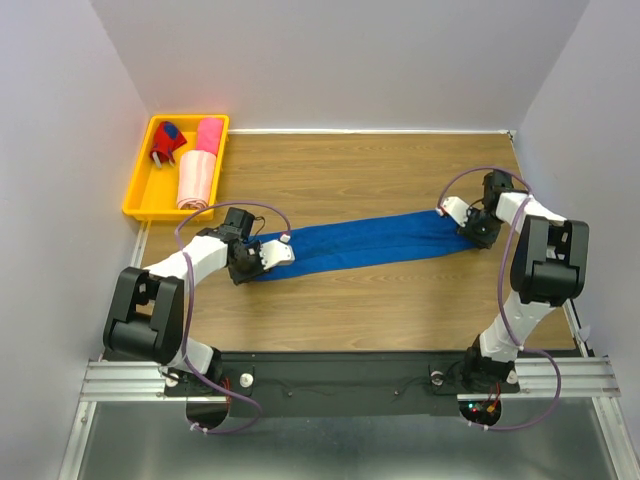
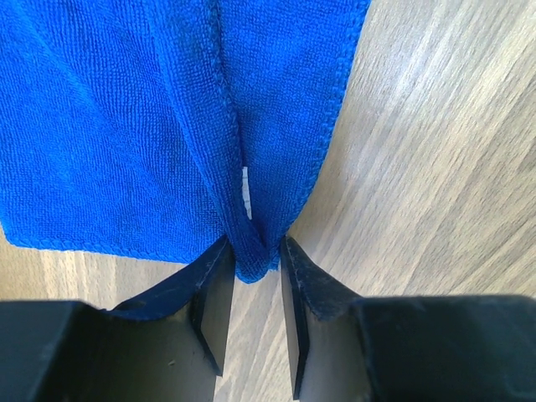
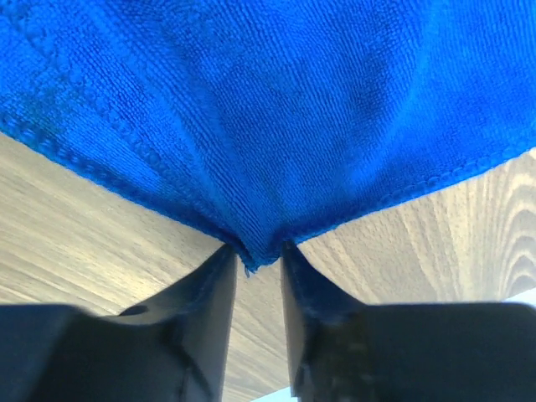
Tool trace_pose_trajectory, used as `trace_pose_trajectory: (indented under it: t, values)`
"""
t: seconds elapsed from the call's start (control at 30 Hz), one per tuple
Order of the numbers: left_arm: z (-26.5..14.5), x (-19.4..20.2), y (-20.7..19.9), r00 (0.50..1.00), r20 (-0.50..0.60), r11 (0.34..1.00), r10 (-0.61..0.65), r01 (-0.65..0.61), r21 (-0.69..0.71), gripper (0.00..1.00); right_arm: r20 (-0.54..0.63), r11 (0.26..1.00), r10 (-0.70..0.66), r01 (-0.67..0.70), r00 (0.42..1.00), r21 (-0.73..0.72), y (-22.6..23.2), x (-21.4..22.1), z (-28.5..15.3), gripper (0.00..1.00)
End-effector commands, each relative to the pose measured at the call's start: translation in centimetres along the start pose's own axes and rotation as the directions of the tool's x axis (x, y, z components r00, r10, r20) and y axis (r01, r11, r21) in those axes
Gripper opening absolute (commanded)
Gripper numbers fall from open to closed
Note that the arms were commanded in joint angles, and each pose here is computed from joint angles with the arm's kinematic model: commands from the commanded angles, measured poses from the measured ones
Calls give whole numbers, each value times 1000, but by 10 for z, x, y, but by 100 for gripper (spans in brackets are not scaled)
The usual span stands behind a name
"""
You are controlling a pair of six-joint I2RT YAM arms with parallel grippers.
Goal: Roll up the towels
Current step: Fold the towel
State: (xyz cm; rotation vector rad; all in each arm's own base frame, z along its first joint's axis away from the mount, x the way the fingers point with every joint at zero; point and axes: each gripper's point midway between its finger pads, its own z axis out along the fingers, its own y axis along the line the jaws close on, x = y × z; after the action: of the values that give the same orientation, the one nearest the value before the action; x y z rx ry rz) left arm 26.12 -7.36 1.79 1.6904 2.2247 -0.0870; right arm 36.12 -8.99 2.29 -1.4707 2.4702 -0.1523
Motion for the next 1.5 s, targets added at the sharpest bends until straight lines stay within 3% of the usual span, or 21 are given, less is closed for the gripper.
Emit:
trace_pose_trajectory:
  t: [0.0, 0.07, 0.17, 0.37, 0.57, 0.9, 1.07, 1.17, 1.33, 1.47]
  values:
    - [12, -9, -2, 999, 49, 1000, -17, 16, 26, 34, -16, 996, -35, 34, 999, -81, 20, 10, 28, 21]
    - [14, -10, -2, 998, 55, 999, -32, 30, 26, 25, -21, 996, -32, 30, 999, -87, 22, 11, 30, 13]
    - [16, -11, -1, 997, 64, 998, -52, 51, 22, 0, -37, 998, -11, 9, 999, -67, 16, 13, 26, 1]
    - [6, -2, 12, 997, 50, 998, -54, 55, -31, 0, -44, 999, 42, -42, 998, -6, -8, 21, 14, 1]
    - [-31, 0, 44, 994, 83, 989, -66, 77, -126, 0, -6, 990, 132, -131, 991, 46, -37, 31, -8, 1]
    - [-90, -23, 105, 976, 195, 934, -91, 152, -323, 0, 180, 959, 239, -261, 954, 113, -93, 2, -69, 0]
    - [-144, -66, 150, 930, 356, 872, -93, 249, -422, 0, 356, 917, 271, -352, 894, 186, -144, -37, -135, 1]
    - [-170, -84, 170, 901, 423, 844, -92, 296, -448, 0, 422, 894, 304, -409, 854, 182, -162, -51, -152, 1]
    - [-161, -77, 180, 925, 365, 841, -101, 275, -466, 0, 375, 894, 337, -418, 864, 159, -164, -41, -130, 0]
    - [-131, -74, 192, 922, 354, 844, -159, 312, -436, 0, 375, 885, 384, -452, 844, 111, -170, -46, -103, 1]
